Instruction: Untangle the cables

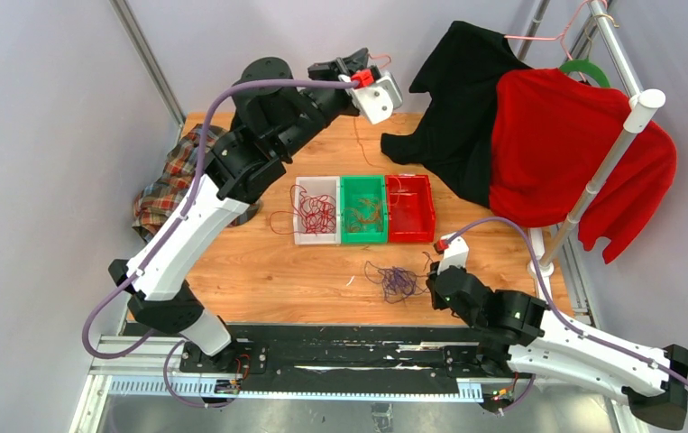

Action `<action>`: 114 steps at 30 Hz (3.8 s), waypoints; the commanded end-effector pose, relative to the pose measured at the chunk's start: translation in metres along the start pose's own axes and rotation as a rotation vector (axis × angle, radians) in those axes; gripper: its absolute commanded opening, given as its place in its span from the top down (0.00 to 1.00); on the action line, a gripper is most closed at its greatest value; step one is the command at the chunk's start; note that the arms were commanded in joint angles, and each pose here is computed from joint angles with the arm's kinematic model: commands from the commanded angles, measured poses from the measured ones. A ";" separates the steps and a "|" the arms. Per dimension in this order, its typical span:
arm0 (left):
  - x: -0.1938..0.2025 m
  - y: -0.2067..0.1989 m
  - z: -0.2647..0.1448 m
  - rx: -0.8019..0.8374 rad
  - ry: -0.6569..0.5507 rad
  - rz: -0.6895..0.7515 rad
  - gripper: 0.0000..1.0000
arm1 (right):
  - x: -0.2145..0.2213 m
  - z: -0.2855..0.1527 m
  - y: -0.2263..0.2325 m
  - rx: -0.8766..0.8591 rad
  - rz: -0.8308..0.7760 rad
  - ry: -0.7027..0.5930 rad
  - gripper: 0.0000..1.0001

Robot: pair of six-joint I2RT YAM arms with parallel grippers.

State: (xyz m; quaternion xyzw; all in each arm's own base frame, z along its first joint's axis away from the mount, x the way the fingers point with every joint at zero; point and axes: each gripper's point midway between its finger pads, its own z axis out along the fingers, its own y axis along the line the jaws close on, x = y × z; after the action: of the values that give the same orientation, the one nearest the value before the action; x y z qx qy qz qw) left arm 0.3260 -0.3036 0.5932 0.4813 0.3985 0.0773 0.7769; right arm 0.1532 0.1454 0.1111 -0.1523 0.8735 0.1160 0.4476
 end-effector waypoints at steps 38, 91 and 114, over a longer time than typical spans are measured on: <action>0.160 -0.229 -0.025 0.488 0.375 -0.065 0.99 | -0.010 -0.015 -0.022 0.110 0.043 -0.020 0.99; 0.077 -0.387 -0.144 1.326 0.267 -0.719 0.01 | -0.130 -0.048 0.016 -0.125 0.361 -0.391 0.99; 0.121 -0.483 -0.103 1.299 0.326 -0.715 0.29 | -0.059 -0.032 -0.023 0.060 0.420 -0.234 0.99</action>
State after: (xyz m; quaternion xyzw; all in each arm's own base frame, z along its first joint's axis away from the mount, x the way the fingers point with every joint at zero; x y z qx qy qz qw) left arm 0.2107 -0.4091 0.1041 0.6568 0.6330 -0.3337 0.2378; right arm 0.1697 0.1438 0.1930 0.0289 0.8210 0.2353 0.5193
